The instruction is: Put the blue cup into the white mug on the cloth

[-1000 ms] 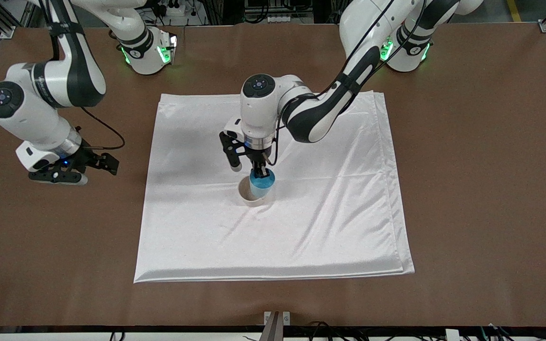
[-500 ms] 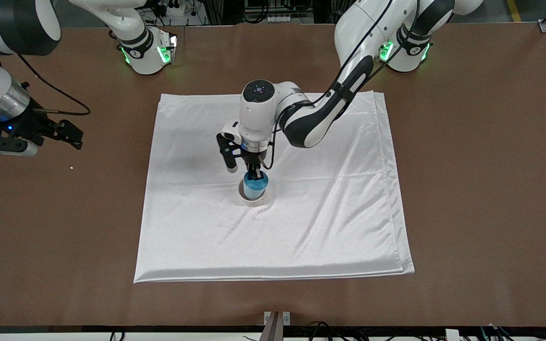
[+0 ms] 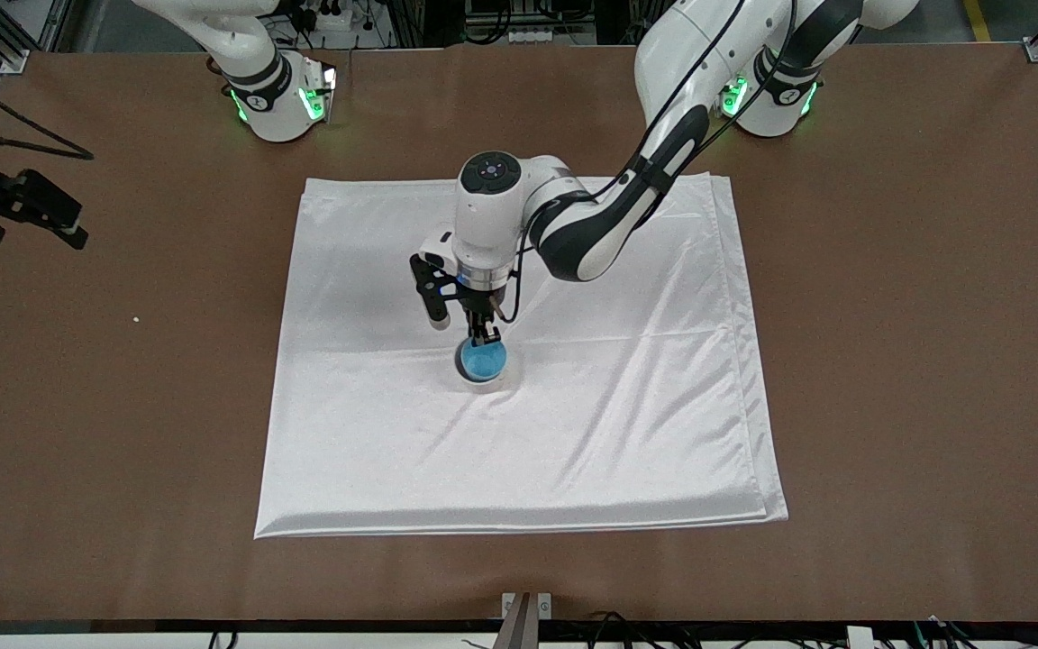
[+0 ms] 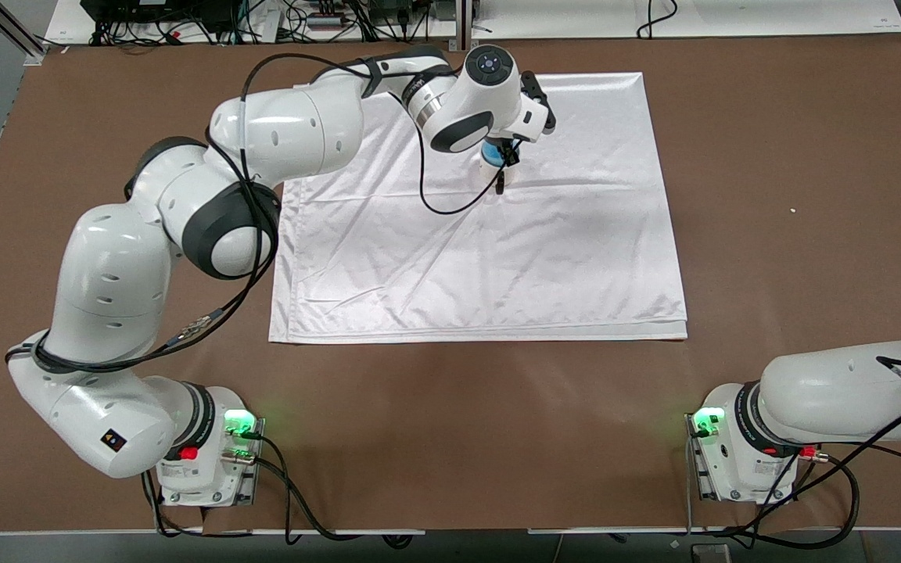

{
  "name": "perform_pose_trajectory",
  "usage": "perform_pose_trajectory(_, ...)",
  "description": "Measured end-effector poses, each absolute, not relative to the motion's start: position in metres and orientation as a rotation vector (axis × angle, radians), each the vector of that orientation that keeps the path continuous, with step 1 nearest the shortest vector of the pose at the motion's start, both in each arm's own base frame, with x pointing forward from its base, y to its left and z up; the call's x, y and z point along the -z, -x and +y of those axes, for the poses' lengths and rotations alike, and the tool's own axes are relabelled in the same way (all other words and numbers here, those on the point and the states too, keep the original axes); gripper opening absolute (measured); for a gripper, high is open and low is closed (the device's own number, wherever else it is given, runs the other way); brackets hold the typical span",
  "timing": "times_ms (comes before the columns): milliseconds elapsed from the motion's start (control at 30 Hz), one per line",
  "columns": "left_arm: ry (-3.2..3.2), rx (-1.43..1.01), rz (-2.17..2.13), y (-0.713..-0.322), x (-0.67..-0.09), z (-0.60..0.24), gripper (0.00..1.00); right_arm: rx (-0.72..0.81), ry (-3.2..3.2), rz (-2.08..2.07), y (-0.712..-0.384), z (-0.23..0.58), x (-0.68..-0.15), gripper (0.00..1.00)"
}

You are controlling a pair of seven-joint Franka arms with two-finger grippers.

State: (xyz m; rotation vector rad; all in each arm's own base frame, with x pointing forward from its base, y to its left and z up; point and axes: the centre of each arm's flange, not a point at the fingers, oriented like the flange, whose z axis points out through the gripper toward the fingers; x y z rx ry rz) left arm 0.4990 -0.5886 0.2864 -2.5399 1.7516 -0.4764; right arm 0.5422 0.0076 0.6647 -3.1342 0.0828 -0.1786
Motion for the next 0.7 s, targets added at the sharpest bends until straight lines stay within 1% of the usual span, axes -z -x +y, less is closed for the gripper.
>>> perform_pose_trajectory(67,2.543,0.479,1.748,-0.500,-0.287,-0.588,0.36,0.189,3.129,0.064,-0.541,0.008,-0.673,1.00)
perform_pose_trajectory(100,2.546,0.480,1.746,-0.501,-0.288,-0.588,0.38,0.190,3.128,0.056,-0.540,0.008,-0.675,1.00)
perform_pose_trajectory(133,2.549,0.481,1.744,-0.501,-0.288,-0.588,0.42,0.190,3.126,0.048,-0.540,0.009,-0.677,1.00)
perform_pose_trajectory(300,2.567,0.490,1.734,-0.504,-0.292,-0.587,0.65,0.160,3.127,-0.031,-0.539,0.014,-0.674,1.00)
perform_pose_trajectory(333,2.575,0.492,1.730,-0.505,-0.293,-0.587,0.74,0.150,3.128,-0.056,-0.539,0.014,-0.673,1.00)
perform_pose_trajectory(367,2.585,0.495,1.724,-0.505,-0.295,-0.587,0.77,0.143,3.128,-0.072,-0.540,0.014,-0.672,1.00)
perform_pose_trajectory(533,2.623,0.520,1.692,-0.507,-0.309,-0.588,0.99,0.133,3.128,-0.092,-0.540,0.014,-0.670,1.00)
perform_pose_trajectory(567,2.626,0.528,1.687,-0.507,-0.313,-0.587,1.00,0.132,3.128,-0.092,-0.541,0.014,-0.669,1.00)
perform_pose_trajectory(700,2.628,0.517,1.660,-0.508,-0.336,-0.583,1.00,0.129,3.128,-0.092,-0.540,0.014,-0.669,1.00)
